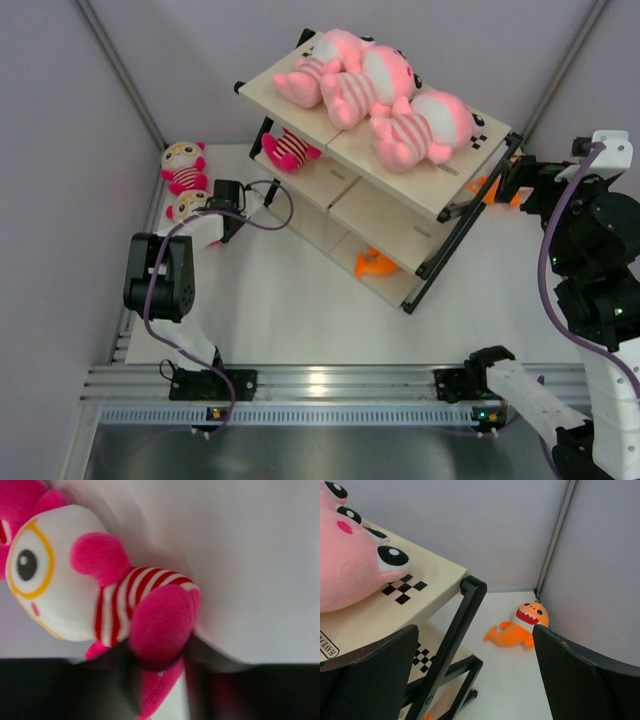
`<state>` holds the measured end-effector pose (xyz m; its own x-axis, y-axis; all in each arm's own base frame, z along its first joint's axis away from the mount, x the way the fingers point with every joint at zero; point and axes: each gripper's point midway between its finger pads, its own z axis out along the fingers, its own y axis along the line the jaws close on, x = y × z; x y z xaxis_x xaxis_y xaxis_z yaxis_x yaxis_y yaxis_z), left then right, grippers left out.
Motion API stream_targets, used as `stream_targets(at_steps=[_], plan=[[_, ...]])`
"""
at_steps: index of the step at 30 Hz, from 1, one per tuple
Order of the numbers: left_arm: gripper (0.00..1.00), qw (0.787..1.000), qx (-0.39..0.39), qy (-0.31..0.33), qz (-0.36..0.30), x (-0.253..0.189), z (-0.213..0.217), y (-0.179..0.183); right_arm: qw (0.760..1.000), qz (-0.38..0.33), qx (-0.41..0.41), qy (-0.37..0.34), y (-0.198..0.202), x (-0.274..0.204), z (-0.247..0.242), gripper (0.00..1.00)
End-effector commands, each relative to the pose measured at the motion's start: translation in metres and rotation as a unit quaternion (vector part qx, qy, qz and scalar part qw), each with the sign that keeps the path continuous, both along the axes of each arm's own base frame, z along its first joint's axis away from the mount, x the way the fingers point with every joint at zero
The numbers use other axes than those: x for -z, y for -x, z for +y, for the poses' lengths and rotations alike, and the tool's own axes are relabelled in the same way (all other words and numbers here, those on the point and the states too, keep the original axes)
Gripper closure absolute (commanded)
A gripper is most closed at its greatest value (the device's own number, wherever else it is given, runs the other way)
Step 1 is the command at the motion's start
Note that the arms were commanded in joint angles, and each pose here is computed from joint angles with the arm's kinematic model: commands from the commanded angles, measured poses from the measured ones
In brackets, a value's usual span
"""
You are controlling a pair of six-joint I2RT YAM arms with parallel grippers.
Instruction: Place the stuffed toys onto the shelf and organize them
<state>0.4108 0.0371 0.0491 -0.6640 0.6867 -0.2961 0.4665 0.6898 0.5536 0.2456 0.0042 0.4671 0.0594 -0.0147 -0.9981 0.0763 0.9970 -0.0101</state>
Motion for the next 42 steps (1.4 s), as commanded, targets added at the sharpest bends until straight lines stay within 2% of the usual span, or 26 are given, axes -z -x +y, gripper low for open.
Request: stream_targets(at_steps=[1, 2, 6, 8, 9, 10, 12, 13, 14, 16, 17, 21, 24, 27, 28, 29, 31, 32, 34, 37, 42], plan=[[0.89, 0.999, -0.004, -0.044, -0.021, -0.008, 0.014, -0.011, 1.000, -0.027, 0.002, 0.000, 0.004, -0.015, -0.003, 0.03], [1.00, 0.999, 0.001, -0.043, -0.030, -0.016, 0.013, -0.007, 1.000, -0.027, 0.001, -0.001, 0.005, -0.014, -0.002, 0.02], [1.00, 0.997, 0.044, -0.001, -0.066, -0.057, -0.004, 0.018, 1.000, -0.029, 0.005, -0.002, 0.008, -0.015, -0.005, 0.02], [1.00, 0.991, 0.104, 0.047, -0.065, -0.068, -0.027, 0.033, 0.999, -0.033, 0.004, -0.004, 0.009, -0.016, -0.005, 0.02], [1.00, 0.983, 0.140, 0.069, -0.093, -0.095, -0.040, 0.043, 0.999, -0.033, 0.003, -0.003, 0.009, -0.016, -0.004, 0.02], [1.00, 0.974, 0.183, 0.106, -0.075, -0.095, -0.059, 0.060, 1.000, -0.028, 0.000, -0.003, 0.006, -0.013, -0.002, 0.02], [1.00, 0.955, 0.248, 0.126, -0.101, -0.124, -0.082, 0.080, 1.000, -0.020, -0.006, -0.002, 0.003, -0.008, 0.001, 0.03], [1.00, 0.952, 0.262, 0.144, -0.059, -0.116, -0.088, 0.102, 1.000, -0.014, -0.008, 0.000, 0.000, -0.004, 0.002, 0.03], [1.00, 0.938, 0.293, 0.175, -0.058, -0.132, -0.104, 0.108, 1.000, -0.013, -0.009, 0.000, 0.000, -0.004, 0.002, 0.03], [1.00, 0.923, 0.320, 0.213, -0.002, -0.129, -0.117, 0.143, 1.000, -0.013, -0.008, 0.005, 0.000, -0.005, 0.002, 0.03], [1.00, 0.906, 0.364, 0.216, 0.010, -0.132, -0.125, 0.157, 1.000, -0.015, -0.008, 0.008, 0.002, -0.007, 0.001, 0.03], [1.00, 0.869, 0.463, 0.176, 0.008, -0.153, -0.135, 0.199, 1.000, -0.013, -0.009, 0.016, 0.005, -0.011, 0.000, 0.02], [1.00, 0.856, 0.497, 0.142, -0.024, -0.185, -0.132, 0.210, 1.000, -0.008, -0.015, 0.020, 0.007, -0.013, 0.002, 0.02], [1.00, 0.811, 0.572, 0.062, -0.105, -0.219, -0.133, 0.220, 1.000, -0.010, -0.013, 0.017, 0.011, -0.012, 0.000, 0.02], [1.00, 0.784, 0.607, 0.025, -0.128, -0.226, -0.135, 0.222, 1.000, -0.013, -0.013, 0.015, 0.012, -0.012, 0.000, 0.02], [1.00, 0.770, 0.621, 0.015, -0.147, -0.234, -0.138, 0.225, 1.000, -0.015, -0.010, 0.013, 0.012, -0.012, -0.001, 0.02], [1.00, 0.741, 0.648, 0.038, -0.174, -0.251, -0.154, 0.232, 1.000, -0.017, -0.007, 0.010, 0.014, -0.011, -0.003, 0.02], [1.00, 0.733, 0.655, 0.053, -0.175, -0.253, -0.160, 0.231, 1.000, -0.019, -0.007, 0.010, 0.013, -0.011, -0.002, 0.02], [1.00, 0.707, 0.679, 0.054, -0.193, -0.264, -0.169, 0.233, 1.000, -0.018, -0.008, 0.013, 0.013, -0.011, -0.002, 0.02], [1.00, 0.685, 0.697, 0.039, -0.208, -0.278, -0.175, 0.225, 1.000, -0.011, -0.007, 0.022, 0.012, -0.008, -0.003, 0.02], [1.00, 0.678, 0.702, 0.058, -0.210, -0.306, -0.187, 0.192, 1.000, -0.010, 0.005, 0.023, 0.012, -0.003, -0.007, 0.02]])
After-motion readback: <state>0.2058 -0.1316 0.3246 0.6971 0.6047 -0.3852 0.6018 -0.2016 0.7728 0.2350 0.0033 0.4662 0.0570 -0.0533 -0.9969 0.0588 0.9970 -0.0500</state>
